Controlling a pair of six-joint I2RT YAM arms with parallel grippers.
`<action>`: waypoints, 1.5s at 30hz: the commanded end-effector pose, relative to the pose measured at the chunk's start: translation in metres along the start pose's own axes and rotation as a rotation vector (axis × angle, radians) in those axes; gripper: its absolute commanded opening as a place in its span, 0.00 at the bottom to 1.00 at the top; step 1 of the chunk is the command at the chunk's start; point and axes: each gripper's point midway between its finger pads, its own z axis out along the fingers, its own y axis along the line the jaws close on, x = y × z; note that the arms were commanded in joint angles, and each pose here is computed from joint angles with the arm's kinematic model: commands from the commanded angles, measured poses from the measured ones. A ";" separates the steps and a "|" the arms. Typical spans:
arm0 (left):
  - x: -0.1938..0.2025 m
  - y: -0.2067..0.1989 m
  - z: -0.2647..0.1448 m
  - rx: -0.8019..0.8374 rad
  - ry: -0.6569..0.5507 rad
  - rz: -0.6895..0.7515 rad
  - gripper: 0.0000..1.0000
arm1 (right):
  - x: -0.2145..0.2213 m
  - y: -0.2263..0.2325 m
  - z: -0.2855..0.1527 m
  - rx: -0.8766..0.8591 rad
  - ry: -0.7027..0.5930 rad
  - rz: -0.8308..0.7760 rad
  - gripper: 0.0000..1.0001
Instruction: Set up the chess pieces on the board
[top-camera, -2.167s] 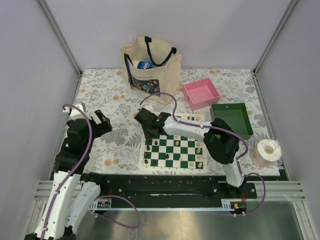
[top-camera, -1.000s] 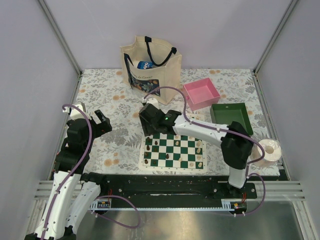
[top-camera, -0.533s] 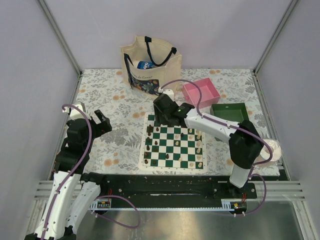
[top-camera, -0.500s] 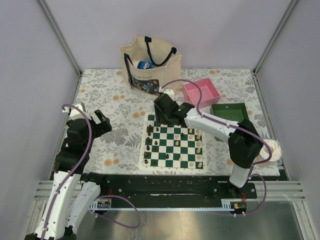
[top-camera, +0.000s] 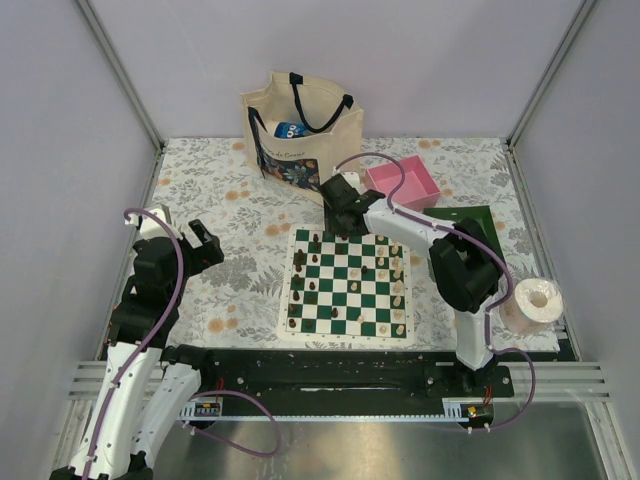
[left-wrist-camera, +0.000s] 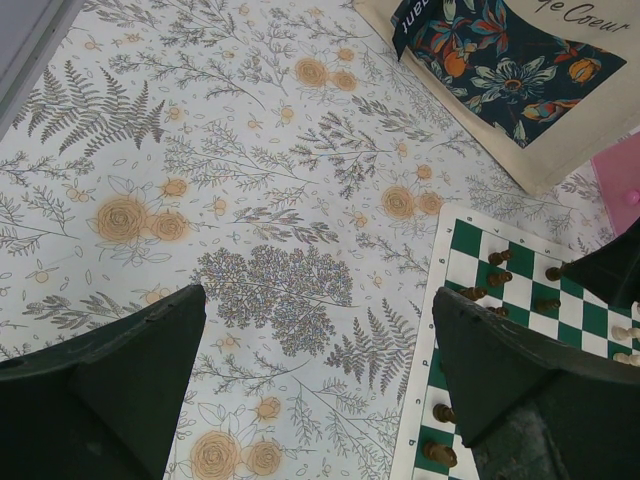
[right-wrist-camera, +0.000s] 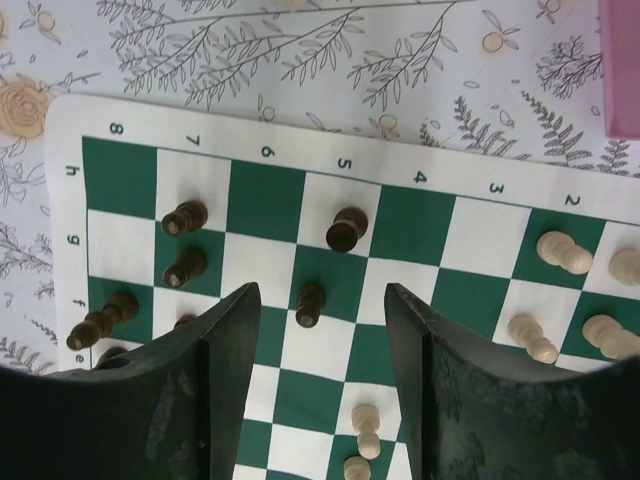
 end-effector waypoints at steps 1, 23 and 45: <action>-0.010 -0.007 0.003 0.028 -0.042 -0.018 0.99 | -0.022 -0.007 0.005 0.029 -0.024 -0.006 0.62; -0.010 -0.006 0.004 0.027 -0.042 -0.019 0.99 | -0.019 -0.016 0.034 0.071 0.022 -0.035 0.47; -0.010 -0.007 0.004 0.032 -0.039 -0.020 0.99 | -0.041 -0.006 0.011 0.018 -0.019 -0.048 0.20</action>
